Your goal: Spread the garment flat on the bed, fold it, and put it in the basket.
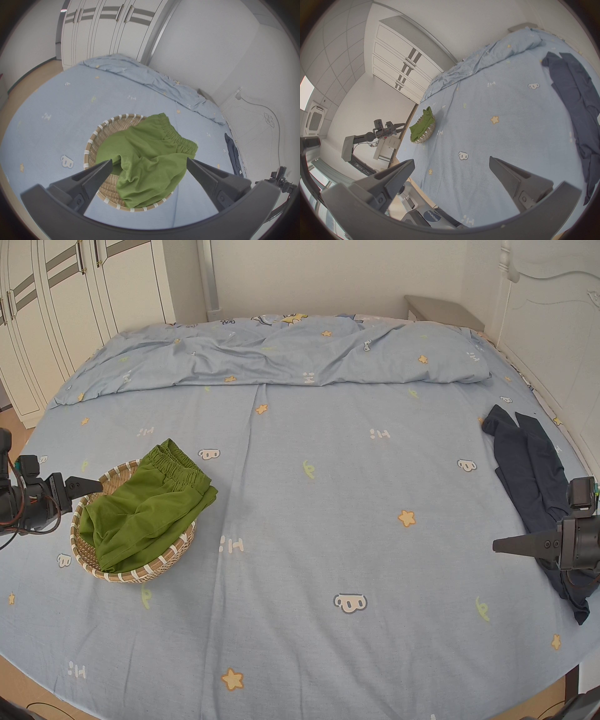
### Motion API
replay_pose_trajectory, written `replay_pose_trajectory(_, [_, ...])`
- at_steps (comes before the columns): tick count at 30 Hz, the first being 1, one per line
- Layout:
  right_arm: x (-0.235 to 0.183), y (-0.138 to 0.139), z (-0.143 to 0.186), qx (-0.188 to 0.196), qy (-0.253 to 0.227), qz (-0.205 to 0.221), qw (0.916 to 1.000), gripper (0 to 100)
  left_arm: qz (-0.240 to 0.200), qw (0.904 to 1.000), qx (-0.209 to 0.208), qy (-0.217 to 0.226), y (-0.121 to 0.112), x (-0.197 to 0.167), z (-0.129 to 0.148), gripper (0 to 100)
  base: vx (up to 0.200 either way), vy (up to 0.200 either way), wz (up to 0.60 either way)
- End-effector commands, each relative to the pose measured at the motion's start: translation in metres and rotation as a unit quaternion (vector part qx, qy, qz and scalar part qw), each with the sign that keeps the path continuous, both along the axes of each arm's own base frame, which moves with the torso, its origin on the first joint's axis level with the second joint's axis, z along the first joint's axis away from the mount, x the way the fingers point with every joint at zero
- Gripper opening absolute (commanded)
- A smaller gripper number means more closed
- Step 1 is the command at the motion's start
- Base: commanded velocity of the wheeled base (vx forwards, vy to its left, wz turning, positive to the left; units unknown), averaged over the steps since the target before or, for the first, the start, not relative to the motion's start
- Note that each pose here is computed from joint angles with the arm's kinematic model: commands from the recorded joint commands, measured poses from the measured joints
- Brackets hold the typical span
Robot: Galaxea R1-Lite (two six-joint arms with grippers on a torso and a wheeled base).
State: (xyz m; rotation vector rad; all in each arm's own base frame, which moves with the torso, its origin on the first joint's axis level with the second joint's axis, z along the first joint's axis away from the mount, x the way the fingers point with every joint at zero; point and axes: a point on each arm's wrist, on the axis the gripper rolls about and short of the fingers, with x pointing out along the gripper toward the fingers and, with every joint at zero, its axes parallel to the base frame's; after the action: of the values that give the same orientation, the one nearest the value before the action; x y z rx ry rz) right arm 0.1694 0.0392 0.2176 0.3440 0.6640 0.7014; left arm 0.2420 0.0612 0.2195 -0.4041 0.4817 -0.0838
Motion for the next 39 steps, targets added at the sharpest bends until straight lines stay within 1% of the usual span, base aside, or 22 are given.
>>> replay_pose_trajectory(1, [-0.041,-0.007,0.014,-0.01,-0.081,-0.001,0.9967,100,0.001,0.9978,0.026,-0.061,-0.01,-0.042,0.033,100,0.0,0.0,0.0])
replay_pose_trajectory(3, [-0.062,-0.009,0.015,-0.013,-0.114,0.007,0.9933,100,-0.012,0.9973,0.026,-0.068,-0.02,-0.056,0.035,100,0.0,0.0,0.0])
replay_pose_trajectory(4, [-0.071,-0.01,0.012,-0.015,-0.125,0.013,0.9919,100,-0.024,0.9968,0.025,-0.072,-0.027,-0.064,0.033,100,0.0,0.0,0.0])
replay_pose_trajectory(5, [-0.072,-0.01,0.012,-0.015,-0.125,0.013,0.9919,100,-0.025,0.9967,0.025,-0.073,-0.028,-0.065,0.033,100,0.0,0.0,0.0])
replay_pose_trajectory(6, [-0.087,-0.012,0.003,-0.017,-0.138,0.017,0.9901,100,-0.047,0.9951,0.023,-0.084,-0.041,-0.084,0.032,100,0.0,0.0,0.0])
replay_pose_trajectory(7, [-0.09,-0.013,0.002,-0.018,-0.141,0.017,0.9897,100,-0.051,0.9946,0.023,-0.087,-0.043,-0.088,0.032,100,0.0,0.0,0.0])
replay_pose_trajectory(9, [-0.115,-0.017,-0.012,-0.019,-0.166,0.023,0.9858,100,-0.09,0.9888,0.022,-0.116,-0.06,-0.131,0.022,100,0.0,0.0,0.0])
replay_pose_trajectory(10, [-0.116,-0.017,-0.013,-0.019,-0.167,0.023,0.9855,100,-0.09,0.9888,0.022,-0.116,-0.06,-0.131,0.022,100,0.0,0.0,0.0])
replay_pose_trajectory(12, [-0.138,-0.02,-0.026,-0.015,-0.188,0.024,0.9817,100,-0.122,0.9821,0.014,-0.143,-0.068,-0.166,0.011,100,0.0,0.0,0.0])
replay_pose_trajectory(14, [-0.15,-0.022,-0.034,-0.01,-0.2,0.021,0.9794,100,-0.142,0.9768,0.003,-0.161,-0.072,-0.19,0.0,100,0.0,0.0,0.0])
replay_pose_trajectory(16, [-0.158,-0.024,-0.039,-0.008,-0.21,0.022,0.9775,100,-0.147,0.9741,-0.004,-0.172,-0.072,-0.208,-0.011,100,0.0,0.0,0.0])
replay_pose_trajectory(18, [-0.16,-0.024,-0.042,-0.007,-0.209,0.022,0.9776,100,-0.147,0.974,-0.004,-0.172,-0.072,-0.213,-0.016,100,0.0,0.0,0.0])
replay_pose_trajectory(19, [-0.164,-0.025,-0.052,-0.006,-0.206,0.022,0.9783,100,-0.141,0.9745,-0.002,-0.174,-0.071,-0.226,-0.031,100,0.0,0.0,0.0])
replay_pose_trajectory(25, [-0.178,-0.027,-0.083,-0.004,-0.208,0.022,0.9778,100,-0.142,0.9702,0.001,-0.197,-0.07,-0.261,-0.073,100,0.0,0.0,0.0])
replay_pose_trajectory(28, [-0.185,-0.029,-0.099,-0.003,-0.215,0.021,0.9765,100,-0.143,0.9673,0.003,-0.209,-0.069,-0.272,-0.09,100,0.0,0.0,0.0])
replay_pose_trajectory(32, [-0.191,-0.029,-0.11,-0.001,-0.229,0.013,0.9733,100,-0.134,0.9628,0.021,-0.234,-0.069,-0.279,-0.107,100,0.0,0.0,0.0])
replay_pose_trajectory(33, [-0.193,-0.03,-0.113,0.0,-0.236,0.008,0.9716,100,-0.119,0.9628,0.035,-0.24,-0.07,-0.28,-0.113,100,0.0,0.0,0.0])
replay_pose_trajectory(35, [-0.198,-0.03,-0.119,0.003,-0.247,-0.004,0.9691,100,-0.083,0.9632,0.083,-0.242,-0.068,-0.277,-0.122,100,0.0,0.0,0.0])
replay_pose_trajectory(36, [-0.198,-0.03,-0.121,0.003,-0.247,-0.005,0.969,100,-0.074,0.9635,0.092,-0.241,-0.067,-0.277,-0.124,100,0.0,0.0,0.0])
replay_pose_trajectory(37, [-0.197,-0.03,-0.127,-0.005,-0.248,-0.018,0.9686,100,-0.025,0.9627,0.143,-0.228,-0.065,-0.272,-0.133,100,0.0,0.0,0.0])
replay_pose_trajectory(38, [-0.196,-0.03,-0.129,-0.014,-0.246,-0.044,0.9681,100,0.001,0.9595,0.169,-0.225,-0.063,-0.271,-0.135,100,0.0,0.0,0.0])
replay_pose_trajectory(39, [-0.195,-0.03,-0.129,-0.023,-0.247,-0.069,0.9663,100,0.017,0.957,0.179,-0.228,-0.063,-0.271,-0.134,100,0.0,0.0,0.0])
